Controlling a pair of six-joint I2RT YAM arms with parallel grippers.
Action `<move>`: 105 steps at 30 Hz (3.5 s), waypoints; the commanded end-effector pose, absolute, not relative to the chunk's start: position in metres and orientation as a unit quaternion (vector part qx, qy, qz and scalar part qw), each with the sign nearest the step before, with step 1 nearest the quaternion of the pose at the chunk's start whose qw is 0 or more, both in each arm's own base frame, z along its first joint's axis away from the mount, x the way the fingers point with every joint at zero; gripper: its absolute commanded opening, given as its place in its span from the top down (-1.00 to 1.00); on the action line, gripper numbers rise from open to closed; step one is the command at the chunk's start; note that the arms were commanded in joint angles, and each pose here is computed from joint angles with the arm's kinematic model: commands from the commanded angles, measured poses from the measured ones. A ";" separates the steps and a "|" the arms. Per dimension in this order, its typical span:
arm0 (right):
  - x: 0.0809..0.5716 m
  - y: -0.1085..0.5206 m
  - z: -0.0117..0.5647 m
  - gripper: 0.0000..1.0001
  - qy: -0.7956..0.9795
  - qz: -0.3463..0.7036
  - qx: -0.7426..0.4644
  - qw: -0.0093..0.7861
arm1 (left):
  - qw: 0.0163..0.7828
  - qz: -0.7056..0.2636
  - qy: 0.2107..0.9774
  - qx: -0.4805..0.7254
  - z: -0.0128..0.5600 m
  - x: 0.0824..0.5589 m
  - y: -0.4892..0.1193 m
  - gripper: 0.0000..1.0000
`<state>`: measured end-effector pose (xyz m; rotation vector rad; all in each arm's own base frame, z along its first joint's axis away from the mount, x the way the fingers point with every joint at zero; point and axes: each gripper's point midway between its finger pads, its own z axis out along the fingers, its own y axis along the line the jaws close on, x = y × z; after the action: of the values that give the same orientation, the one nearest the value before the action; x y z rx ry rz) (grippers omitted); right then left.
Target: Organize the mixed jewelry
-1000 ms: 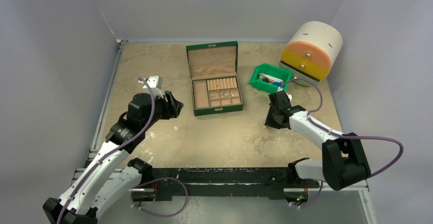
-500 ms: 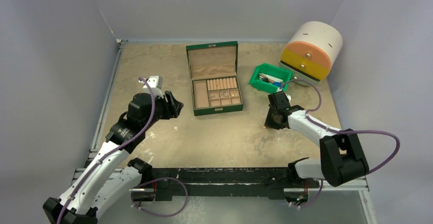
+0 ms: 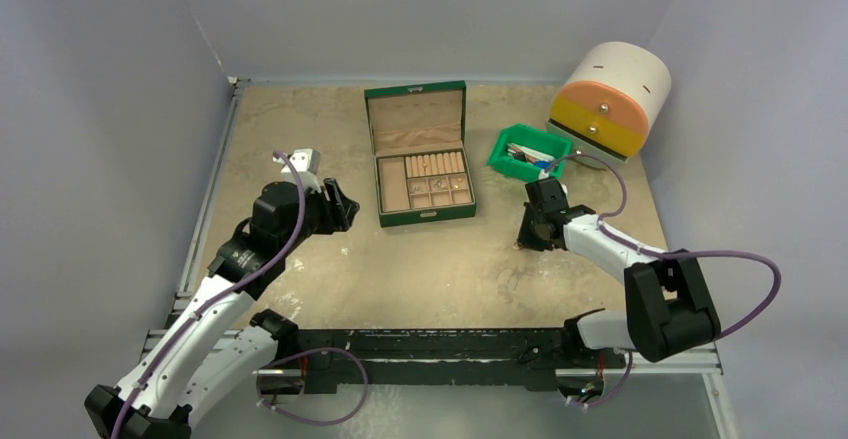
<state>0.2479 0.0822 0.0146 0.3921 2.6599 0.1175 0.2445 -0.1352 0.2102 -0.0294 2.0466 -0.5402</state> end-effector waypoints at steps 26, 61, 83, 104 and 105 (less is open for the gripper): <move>0.222 0.085 -0.007 0.75 0.978 0.009 0.135 0.160 | 0.516 -0.225 0.826 -0.004 0.230 0.249 -0.136 -0.05; 0.225 0.179 0.061 1.00 0.972 0.065 0.037 0.224 | 0.497 -0.248 0.831 -0.007 0.229 0.243 -0.143 -0.01; 0.224 0.308 0.179 1.00 0.921 0.176 -0.105 0.330 | 0.425 -0.422 0.799 -0.042 0.248 0.212 -0.188 -0.03; 0.203 0.348 0.260 1.00 0.850 0.289 -0.147 0.414 | 0.364 -0.517 0.774 -0.038 0.253 0.203 -0.220 0.13; 0.203 0.349 0.260 1.00 0.850 0.289 -0.147 0.415 | 0.363 -0.520 0.772 -0.038 0.254 0.202 -0.221 0.13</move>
<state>0.1978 0.3433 0.2301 -0.3933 2.2369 0.6784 0.2032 -0.2126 0.2373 -0.1312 2.0541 -1.2629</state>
